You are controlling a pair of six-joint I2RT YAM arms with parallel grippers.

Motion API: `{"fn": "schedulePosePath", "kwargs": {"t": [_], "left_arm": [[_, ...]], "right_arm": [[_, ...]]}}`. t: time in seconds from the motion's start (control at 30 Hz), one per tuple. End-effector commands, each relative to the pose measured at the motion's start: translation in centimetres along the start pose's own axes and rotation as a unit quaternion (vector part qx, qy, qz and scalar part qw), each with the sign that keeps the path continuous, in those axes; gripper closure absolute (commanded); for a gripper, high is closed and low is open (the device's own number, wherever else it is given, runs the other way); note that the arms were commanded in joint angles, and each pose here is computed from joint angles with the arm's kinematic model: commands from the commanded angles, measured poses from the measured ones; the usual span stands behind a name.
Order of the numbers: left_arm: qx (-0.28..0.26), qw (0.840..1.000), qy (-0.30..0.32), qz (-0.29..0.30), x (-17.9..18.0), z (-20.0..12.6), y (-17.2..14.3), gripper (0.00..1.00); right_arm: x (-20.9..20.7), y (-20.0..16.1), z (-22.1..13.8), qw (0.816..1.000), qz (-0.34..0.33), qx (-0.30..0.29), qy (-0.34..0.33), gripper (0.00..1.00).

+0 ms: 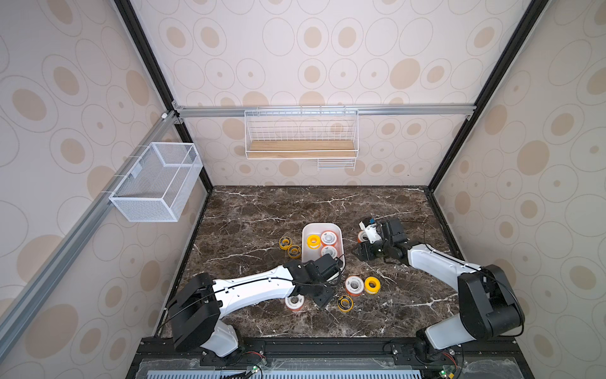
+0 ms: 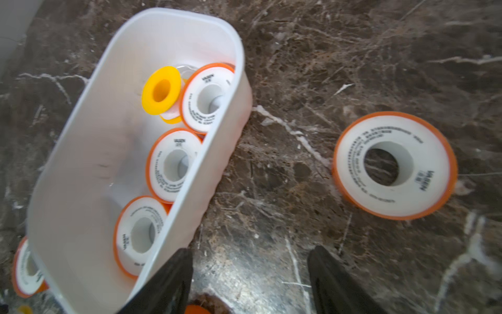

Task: Put the sealing tape into the storage box
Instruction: Place the sealing tape in the storage box.

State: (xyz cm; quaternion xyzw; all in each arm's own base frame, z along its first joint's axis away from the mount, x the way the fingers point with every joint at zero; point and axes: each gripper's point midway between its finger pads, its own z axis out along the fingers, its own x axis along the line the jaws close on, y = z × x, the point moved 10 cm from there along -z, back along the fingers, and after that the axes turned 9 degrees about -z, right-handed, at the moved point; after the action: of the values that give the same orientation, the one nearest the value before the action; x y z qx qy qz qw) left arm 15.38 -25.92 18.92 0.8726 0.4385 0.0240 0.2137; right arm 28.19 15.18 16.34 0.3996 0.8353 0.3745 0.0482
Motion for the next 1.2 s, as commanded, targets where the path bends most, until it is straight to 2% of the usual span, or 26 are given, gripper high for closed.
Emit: {"fn": "schedulePosePath", "kwargs": {"t": [0.0,0.13,0.4,0.73,1.17], "left_arm": [[-0.039,0.999,0.0,-0.034,1.0,-2.6,1.9,0.36],[-0.079,0.994,0.036,-0.066,2.8,-4.2,4.1,0.36],[-0.079,0.985,0.106,-0.109,5.9,-4.0,7.4,0.35],[-0.074,0.982,0.131,-0.114,7.9,-2.0,10.0,0.35],[-0.041,0.983,0.141,-0.108,8.8,1.3,11.2,0.36]], "right_arm": [[0.9,1.1,-0.1,0.996,-0.012,-0.032,0.087,0.29],[1.0,1.3,0.7,0.992,-0.001,-0.028,0.121,0.32],[0.9,1.3,2.1,0.989,0.026,-0.017,0.144,0.45],[1.2,1.6,3.7,0.993,0.026,0.019,0.109,0.56],[1.4,1.9,4.3,0.994,0.017,0.027,0.102,0.62]]}}
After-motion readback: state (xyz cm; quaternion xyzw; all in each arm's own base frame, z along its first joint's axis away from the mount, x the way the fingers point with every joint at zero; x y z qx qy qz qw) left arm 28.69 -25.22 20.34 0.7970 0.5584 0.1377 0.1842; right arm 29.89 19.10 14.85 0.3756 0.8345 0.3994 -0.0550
